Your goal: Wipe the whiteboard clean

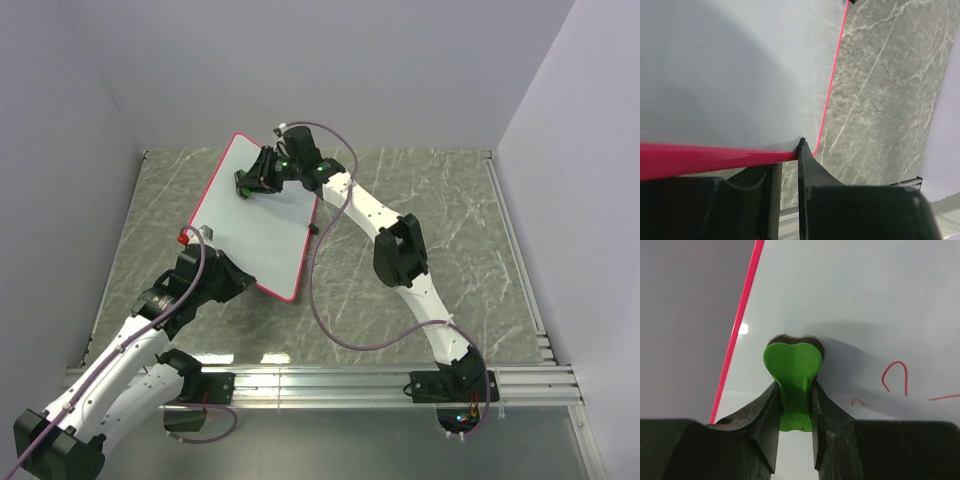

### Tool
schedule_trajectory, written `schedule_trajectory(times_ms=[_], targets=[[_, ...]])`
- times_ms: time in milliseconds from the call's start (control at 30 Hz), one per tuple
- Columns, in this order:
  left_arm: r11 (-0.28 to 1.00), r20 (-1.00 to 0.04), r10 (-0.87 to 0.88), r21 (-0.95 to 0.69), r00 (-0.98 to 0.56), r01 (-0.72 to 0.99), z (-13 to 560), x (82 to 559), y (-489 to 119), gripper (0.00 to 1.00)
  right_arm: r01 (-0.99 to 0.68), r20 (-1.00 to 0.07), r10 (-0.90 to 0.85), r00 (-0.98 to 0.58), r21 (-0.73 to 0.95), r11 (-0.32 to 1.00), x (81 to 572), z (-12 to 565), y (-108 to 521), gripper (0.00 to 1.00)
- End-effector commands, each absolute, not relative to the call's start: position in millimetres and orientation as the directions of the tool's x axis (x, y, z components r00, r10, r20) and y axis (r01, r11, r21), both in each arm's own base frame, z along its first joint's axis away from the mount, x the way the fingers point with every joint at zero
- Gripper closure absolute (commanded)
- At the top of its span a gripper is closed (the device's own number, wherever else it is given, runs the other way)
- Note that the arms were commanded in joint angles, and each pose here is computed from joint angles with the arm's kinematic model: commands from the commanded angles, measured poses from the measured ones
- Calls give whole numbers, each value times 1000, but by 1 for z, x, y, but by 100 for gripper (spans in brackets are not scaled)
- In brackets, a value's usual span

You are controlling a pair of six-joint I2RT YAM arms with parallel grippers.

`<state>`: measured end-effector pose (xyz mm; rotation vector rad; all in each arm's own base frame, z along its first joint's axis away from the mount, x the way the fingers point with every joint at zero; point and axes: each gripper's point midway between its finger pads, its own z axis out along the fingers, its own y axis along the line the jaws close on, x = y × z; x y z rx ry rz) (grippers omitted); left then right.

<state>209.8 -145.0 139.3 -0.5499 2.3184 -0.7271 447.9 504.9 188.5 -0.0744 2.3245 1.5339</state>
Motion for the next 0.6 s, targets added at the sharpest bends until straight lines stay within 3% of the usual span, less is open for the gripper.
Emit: schedule_trajectory(times_ms=[0, 100, 233, 567], targets=[[804, -266, -252, -593, -930, -47, 107, 132, -168, 99, -148, -246, 163, -956, 877, 458, 448, 150, 511, 100], [805, -268, -255, -591, -929, -51, 107, 131, -166, 99, -75, -255, 248, -935, 823, 564, 477, 118, 484, 100], [803, -276, -261, -594, -925, -49, 109, 131, -166, 99, -47, -343, 286, -895, 709, 703, 498, 94, 448, 100], [802, -290, -257, -596, -922, -37, 110, 134, -166, 99, -36, -329, 143, -934, 482, 876, 461, 51, 407, 100]])
